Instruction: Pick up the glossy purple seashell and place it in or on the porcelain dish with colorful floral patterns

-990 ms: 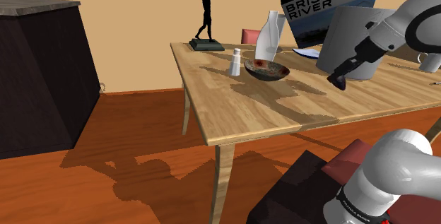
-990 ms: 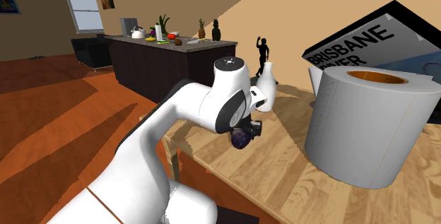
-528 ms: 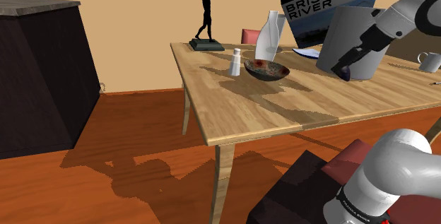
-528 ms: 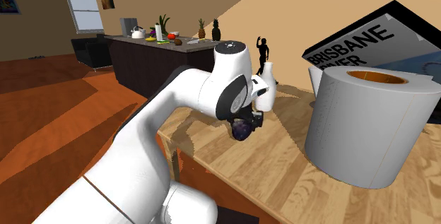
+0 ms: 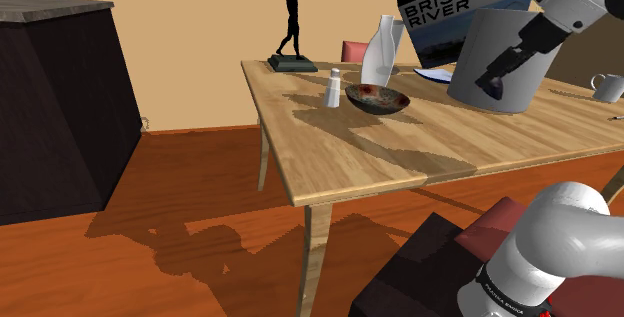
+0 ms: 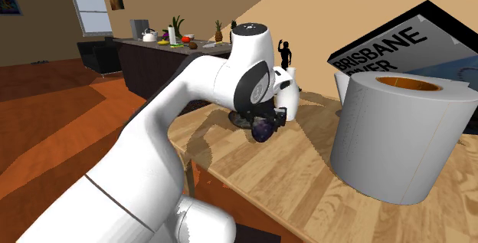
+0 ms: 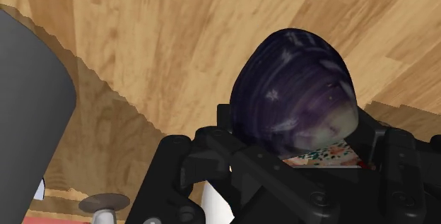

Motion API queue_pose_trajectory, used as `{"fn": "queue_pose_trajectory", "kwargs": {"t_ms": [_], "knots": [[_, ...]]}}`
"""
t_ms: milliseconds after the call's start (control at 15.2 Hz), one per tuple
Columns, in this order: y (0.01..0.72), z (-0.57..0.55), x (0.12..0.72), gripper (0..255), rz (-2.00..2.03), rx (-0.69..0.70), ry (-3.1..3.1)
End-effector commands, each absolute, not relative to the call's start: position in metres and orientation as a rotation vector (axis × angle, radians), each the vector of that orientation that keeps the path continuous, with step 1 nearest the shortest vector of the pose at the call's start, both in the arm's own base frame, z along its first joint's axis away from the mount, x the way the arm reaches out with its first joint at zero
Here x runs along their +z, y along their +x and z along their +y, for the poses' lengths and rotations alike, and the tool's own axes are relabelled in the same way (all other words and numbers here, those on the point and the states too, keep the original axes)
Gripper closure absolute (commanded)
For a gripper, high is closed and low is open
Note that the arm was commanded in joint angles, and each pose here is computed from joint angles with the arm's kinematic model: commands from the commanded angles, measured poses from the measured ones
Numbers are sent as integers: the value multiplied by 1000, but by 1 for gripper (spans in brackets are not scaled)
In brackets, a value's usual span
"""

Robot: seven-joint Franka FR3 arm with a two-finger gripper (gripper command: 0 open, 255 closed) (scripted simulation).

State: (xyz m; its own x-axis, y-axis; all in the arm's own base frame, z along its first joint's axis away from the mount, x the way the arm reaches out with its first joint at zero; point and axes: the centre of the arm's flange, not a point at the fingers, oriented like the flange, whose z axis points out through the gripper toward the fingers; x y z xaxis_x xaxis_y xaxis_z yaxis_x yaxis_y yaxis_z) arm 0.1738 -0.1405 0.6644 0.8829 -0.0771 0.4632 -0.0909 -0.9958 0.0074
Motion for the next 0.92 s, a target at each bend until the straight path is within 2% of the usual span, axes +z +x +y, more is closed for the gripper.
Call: {"fn": "queue_pose_trajectory", "kwargs": {"t_ms": [0, 858], "knots": [[186, -136, 667, 255, -135, 741, 3020], [343, -67, 672, 255, -135, 741, 3020]]}}
